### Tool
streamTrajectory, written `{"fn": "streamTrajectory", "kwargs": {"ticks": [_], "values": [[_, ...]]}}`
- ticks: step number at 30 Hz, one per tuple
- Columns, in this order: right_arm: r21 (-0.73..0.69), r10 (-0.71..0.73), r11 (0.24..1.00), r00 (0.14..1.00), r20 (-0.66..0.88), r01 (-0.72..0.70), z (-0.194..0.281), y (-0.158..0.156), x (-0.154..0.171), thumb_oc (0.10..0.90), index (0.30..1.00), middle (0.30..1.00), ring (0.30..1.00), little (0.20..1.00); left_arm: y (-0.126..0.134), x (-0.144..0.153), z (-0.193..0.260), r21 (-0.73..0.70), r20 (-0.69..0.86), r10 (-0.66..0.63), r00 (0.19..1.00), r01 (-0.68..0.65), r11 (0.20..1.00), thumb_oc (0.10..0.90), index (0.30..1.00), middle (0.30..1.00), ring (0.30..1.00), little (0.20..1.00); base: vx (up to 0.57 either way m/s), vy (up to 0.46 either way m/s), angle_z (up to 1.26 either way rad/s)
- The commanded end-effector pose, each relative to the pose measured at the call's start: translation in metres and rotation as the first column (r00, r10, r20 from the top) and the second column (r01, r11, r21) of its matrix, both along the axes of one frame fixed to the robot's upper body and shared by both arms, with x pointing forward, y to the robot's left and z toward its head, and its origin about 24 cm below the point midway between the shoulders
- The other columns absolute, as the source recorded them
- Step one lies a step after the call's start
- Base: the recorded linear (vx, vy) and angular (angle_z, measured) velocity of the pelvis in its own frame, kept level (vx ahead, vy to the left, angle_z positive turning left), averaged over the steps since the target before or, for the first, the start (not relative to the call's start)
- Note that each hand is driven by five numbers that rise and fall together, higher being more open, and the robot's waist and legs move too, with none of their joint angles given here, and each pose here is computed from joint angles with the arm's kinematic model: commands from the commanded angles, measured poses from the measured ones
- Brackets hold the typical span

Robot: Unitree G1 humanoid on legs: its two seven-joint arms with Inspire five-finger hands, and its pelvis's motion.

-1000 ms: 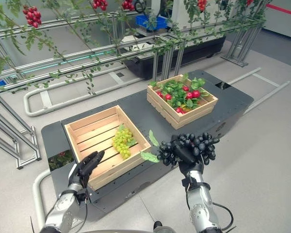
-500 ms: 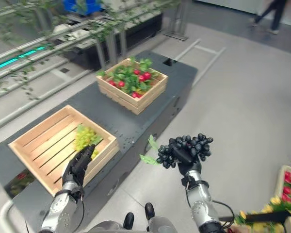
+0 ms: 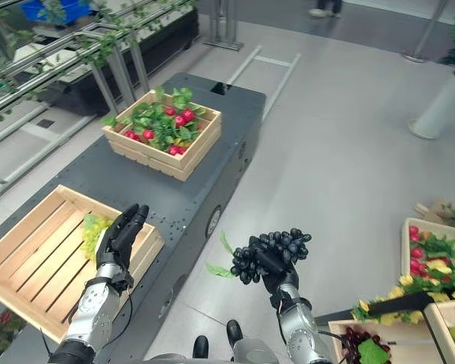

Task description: Pick up the fruits from the basket on one side to the basket on the other side

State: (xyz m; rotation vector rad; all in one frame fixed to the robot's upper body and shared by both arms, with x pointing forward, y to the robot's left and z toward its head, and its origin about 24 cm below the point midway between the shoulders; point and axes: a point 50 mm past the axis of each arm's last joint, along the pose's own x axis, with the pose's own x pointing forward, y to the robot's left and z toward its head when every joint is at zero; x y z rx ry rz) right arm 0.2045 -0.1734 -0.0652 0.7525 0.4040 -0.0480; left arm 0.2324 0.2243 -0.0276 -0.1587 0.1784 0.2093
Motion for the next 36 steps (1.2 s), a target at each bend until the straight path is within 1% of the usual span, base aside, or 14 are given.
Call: {"fn": "streamTrajectory", "kwargs": {"ticks": [1, 3, 5, 7, 9, 12, 14, 15, 20, 24, 28, 31, 33, 36], "values": [[0.015, 0.239, 0.970, 0.960, 0.146, -0.243, 0.022, 0.019, 0.016, 0.400, 0.300, 0.300, 0.300, 0.300, 0.019, 0.011, 0.045, 0.096, 0.236, -0.008, 0.972, -0.015, 0.995, 0.800, 0.900, 0.900, 0.900, 0.900, -0.17, 0.072, -1.68], [0.037, 0.278, 0.959, 0.956, 0.089, -0.282, 0.011, 0.025, 0.009, 0.400, 0.300, 0.300, 0.300, 0.300, 0.028, 0.007, 0.045, 0.095, 0.231, -0.007, 0.973, -0.016, 0.995, 0.800, 0.900, 0.900, 0.900, 0.900, -0.11, 0.023, -1.65], [0.056, 0.271, 0.960, 0.960, 0.063, -0.275, 0.007, 0.026, 0.006, 0.400, 0.300, 0.300, 0.300, 0.300, 0.029, 0.006, 0.044, 0.091, 0.225, -0.003, 0.974, -0.018, 0.996, 0.800, 0.900, 0.900, 0.900, 0.900, -0.01, -0.047, -0.92], [0.096, 0.296, 0.951, 0.955, 0.006, -0.295, -0.006, 0.036, 0.001, 0.400, 0.300, 0.300, 0.300, 0.300, 0.034, 0.000, 0.037, 0.076, 0.199, 0.037, 0.979, -0.053, 0.996, 0.800, 0.900, 0.900, 0.900, 0.900, 0.01, -0.157, -0.64], [0.108, 0.310, 0.946, 0.951, -0.014, -0.307, -0.010, 0.042, -0.001, 0.400, 0.300, 0.300, 0.300, 0.300, 0.034, -0.002, 0.034, 0.059, 0.189, 0.052, 0.981, -0.064, 0.996, 0.800, 0.900, 0.900, 0.900, 0.900, 0.00, -0.209, -0.97], [0.104, 0.420, 0.906, 0.904, -0.086, -0.411, -0.019, 0.055, -0.008, 0.400, 0.300, 0.300, 0.300, 0.300, 0.037, -0.010, 0.023, -0.007, 0.143, 0.121, 0.982, -0.121, 0.993, 0.800, 0.900, 0.900, 0.900, 0.900, -0.03, -0.261, -1.09], [0.100, 0.440, 0.897, 0.893, -0.090, -0.431, -0.019, 0.054, -0.011, 0.400, 0.300, 0.300, 0.300, 0.300, 0.034, -0.011, 0.019, -0.072, 0.137, 0.139, 0.981, -0.130, 0.989, 0.800, 0.900, 0.900, 0.900, 0.900, 0.01, -0.230, -1.33], [0.100, 0.441, 0.896, 0.892, -0.094, -0.433, -0.019, 0.053, -0.012, 0.400, 0.300, 0.300, 0.300, 0.300, 0.033, -0.010, 0.019, -0.071, 0.140, 0.137, 0.981, -0.128, 0.989, 0.800, 0.900, 0.900, 0.900, 0.900, 0.03, -0.180, -0.61], [0.081, 0.399, 0.917, 0.908, -0.126, -0.391, -0.023, 0.043, -0.018, 0.400, 0.300, 0.300, 0.300, 0.300, 0.019, -0.003, 0.021, -0.072, 0.143, 0.112, 0.983, -0.102, 0.992, 0.800, 0.900, 0.900, 0.900, 0.900, 0.02, -0.123, -0.16], [0.074, 0.304, 0.952, 0.944, -0.128, -0.297, -0.024, 0.037, -0.020, 0.400, 0.300, 0.300, 0.300, 0.300, 0.008, 0.002, 0.018, -0.090, 0.125, 0.069, 0.990, -0.058, 0.994, 0.800, 0.900, 0.900, 0.900, 0.900, 0.04, -0.130, -0.05], [0.064, 0.248, 0.968, 0.960, -0.128, -0.241, -0.024, 0.032, -0.021, 0.400, 0.300, 0.300, 0.300, 0.300, 0.006, -0.003, 0.011, -0.097, 0.086, 0.076, 0.993, -0.068, 0.993, 0.800, 0.900, 0.900, 0.900, 0.900, 0.05, -0.134, -0.07], [0.037, 0.233, 0.972, 0.964, -0.132, -0.230, -0.023, 0.030, -0.021, 0.400, 0.300, 0.300, 0.300, 0.300, 0.005, -0.010, 0.006, -0.117, 0.069, 0.093, 0.993, -0.084, 0.990, 0.800, 0.900, 0.900, 0.900, 0.900, 0.04, -0.158, -0.20], [-0.021, 0.232, 0.972, 0.968, -0.096, -0.235, -0.019, 0.021, -0.016, 0.400, 0.300, 0.300, 0.300, 0.300, 0.001, -0.012, 0.007, -0.140, 0.090, 0.098, 0.991, -0.085, 0.986, 0.800, 0.900, 0.900, 0.900, 0.900, -0.10, -0.078, -0.40], [-0.119, 0.248, 0.962, 0.969, 0.006, -0.245, 0.001, 0.010, 0.013, 0.400, 0.300, 0.300, 0.300, 0.300, -0.005, -0.002, 0.018, -0.161, 0.156, 0.110, 0.982, -0.085, 0.983, 0.800, 0.900, 0.900, 0.900, 0.900, -0.22, 0.155, -0.69]]}}
